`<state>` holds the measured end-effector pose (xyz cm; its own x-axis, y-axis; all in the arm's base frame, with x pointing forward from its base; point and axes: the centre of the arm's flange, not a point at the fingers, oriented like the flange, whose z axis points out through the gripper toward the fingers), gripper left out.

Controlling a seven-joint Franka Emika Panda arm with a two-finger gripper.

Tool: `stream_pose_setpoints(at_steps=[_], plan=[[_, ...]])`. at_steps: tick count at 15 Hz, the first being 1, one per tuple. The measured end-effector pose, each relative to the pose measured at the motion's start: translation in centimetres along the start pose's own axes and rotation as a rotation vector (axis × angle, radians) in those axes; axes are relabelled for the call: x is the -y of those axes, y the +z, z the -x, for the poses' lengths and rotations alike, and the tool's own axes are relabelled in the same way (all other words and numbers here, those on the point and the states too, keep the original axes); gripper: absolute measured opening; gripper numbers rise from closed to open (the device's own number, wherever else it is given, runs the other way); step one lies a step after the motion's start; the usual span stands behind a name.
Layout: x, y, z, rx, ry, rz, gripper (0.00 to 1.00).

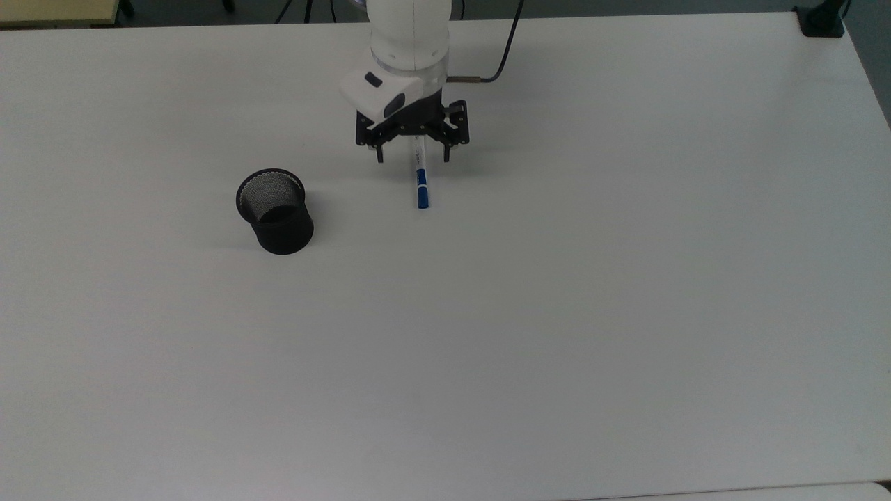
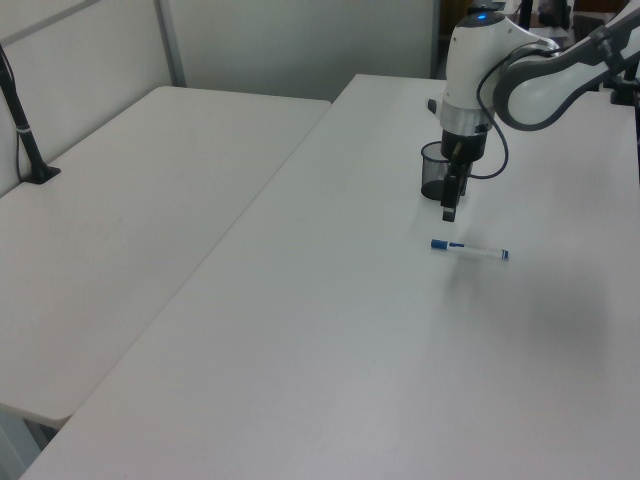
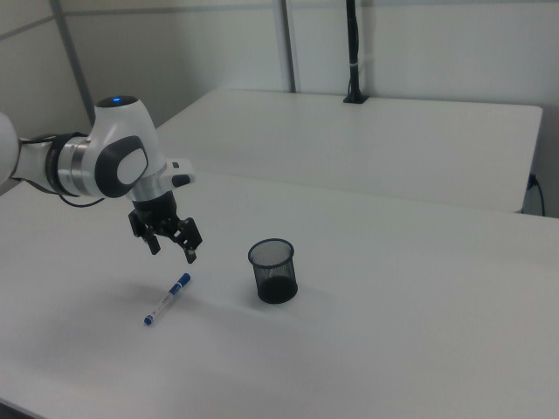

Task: Insert the marker
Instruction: 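Move the open gripper over the blue-capped marker and lower onto it, then close the gripper around the marker's middle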

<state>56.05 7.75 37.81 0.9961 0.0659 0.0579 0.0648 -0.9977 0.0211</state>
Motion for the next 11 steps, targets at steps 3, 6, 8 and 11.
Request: stream_pose_setpoints(at_steps=[3, 6, 8, 11], plan=[[0.3, 1.7, -1.8, 0.012, -0.022, 0.012, 0.99], [0.5, 3.9, -2.2, 0.043, -0.047, 0.031, 0.92], [0.9, 4.9, -2.2, 0.059, -0.055, 0.03, 0.89], [1.7, 6.0, -2.0, 0.079, -0.07, 0.028, 0.86]])
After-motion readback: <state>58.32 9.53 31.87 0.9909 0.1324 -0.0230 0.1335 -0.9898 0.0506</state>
